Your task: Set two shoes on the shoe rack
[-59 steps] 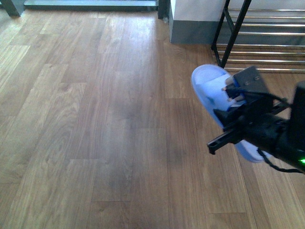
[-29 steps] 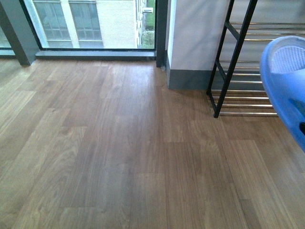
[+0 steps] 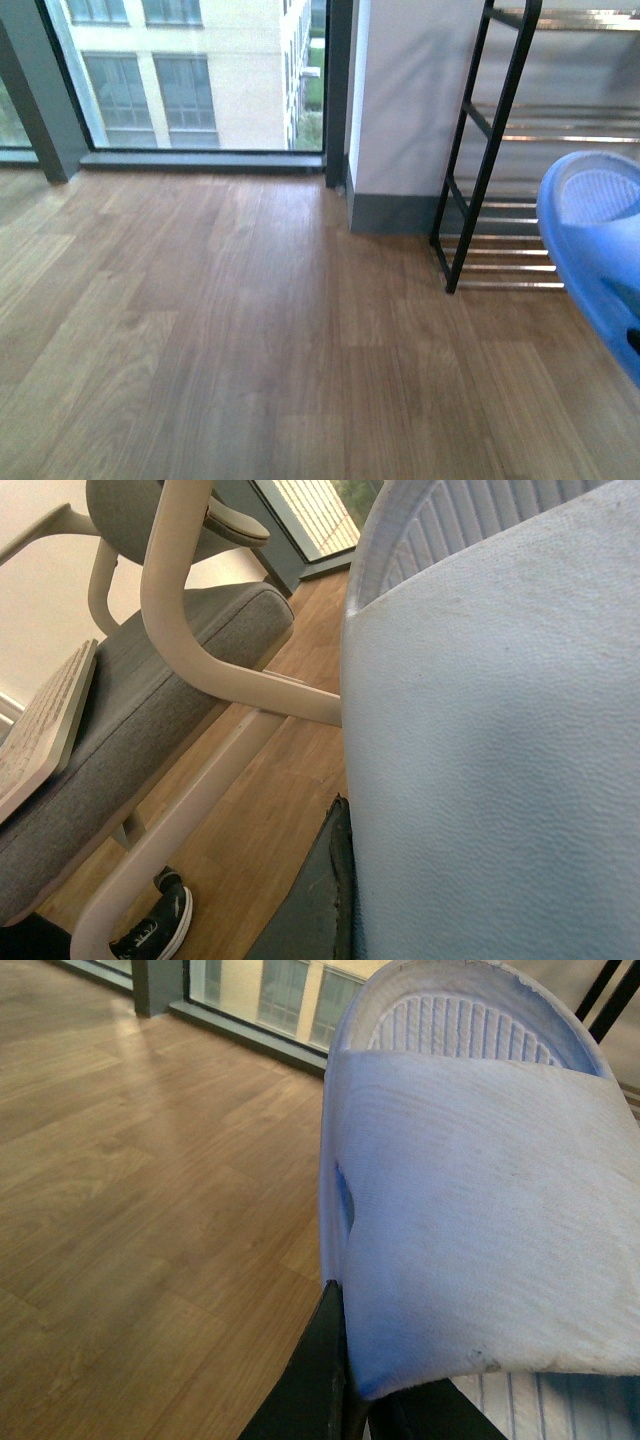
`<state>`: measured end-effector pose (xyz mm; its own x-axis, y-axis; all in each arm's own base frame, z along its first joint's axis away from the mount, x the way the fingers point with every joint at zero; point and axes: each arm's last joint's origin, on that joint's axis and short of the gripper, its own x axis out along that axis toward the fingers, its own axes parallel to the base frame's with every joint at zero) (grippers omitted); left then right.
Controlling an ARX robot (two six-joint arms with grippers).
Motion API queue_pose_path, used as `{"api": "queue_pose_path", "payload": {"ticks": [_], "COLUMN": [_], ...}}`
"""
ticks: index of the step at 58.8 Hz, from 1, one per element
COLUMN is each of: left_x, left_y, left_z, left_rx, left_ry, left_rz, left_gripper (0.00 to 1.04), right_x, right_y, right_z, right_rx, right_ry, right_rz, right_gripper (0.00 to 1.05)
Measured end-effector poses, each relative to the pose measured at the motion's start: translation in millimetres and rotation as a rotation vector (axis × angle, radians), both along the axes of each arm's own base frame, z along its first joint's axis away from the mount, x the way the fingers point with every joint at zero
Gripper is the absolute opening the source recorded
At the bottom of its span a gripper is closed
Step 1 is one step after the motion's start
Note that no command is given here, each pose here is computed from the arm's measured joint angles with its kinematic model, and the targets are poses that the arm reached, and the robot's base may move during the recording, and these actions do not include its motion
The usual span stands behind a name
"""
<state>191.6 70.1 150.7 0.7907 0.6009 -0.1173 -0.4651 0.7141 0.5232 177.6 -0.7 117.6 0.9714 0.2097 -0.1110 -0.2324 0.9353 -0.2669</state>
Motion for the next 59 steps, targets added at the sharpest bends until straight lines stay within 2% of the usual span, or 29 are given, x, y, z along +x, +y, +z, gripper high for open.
{"api": "queue_pose_path", "payload": {"ticks": [59], "left_x": [-0.1], "left_y": [-0.6], "left_z": [-0.1], "left_rx": [0.0], "left_ry": [0.0], "left_rz": [-0.005], "left_gripper": [0.02], "right_x": [0.0], "right_y": [-0.8], "right_z": [0.3], "right_rx": [0.001], "right_ry": [-0.002], "right_rz": [-0.009], "right_gripper": [0.02]}}
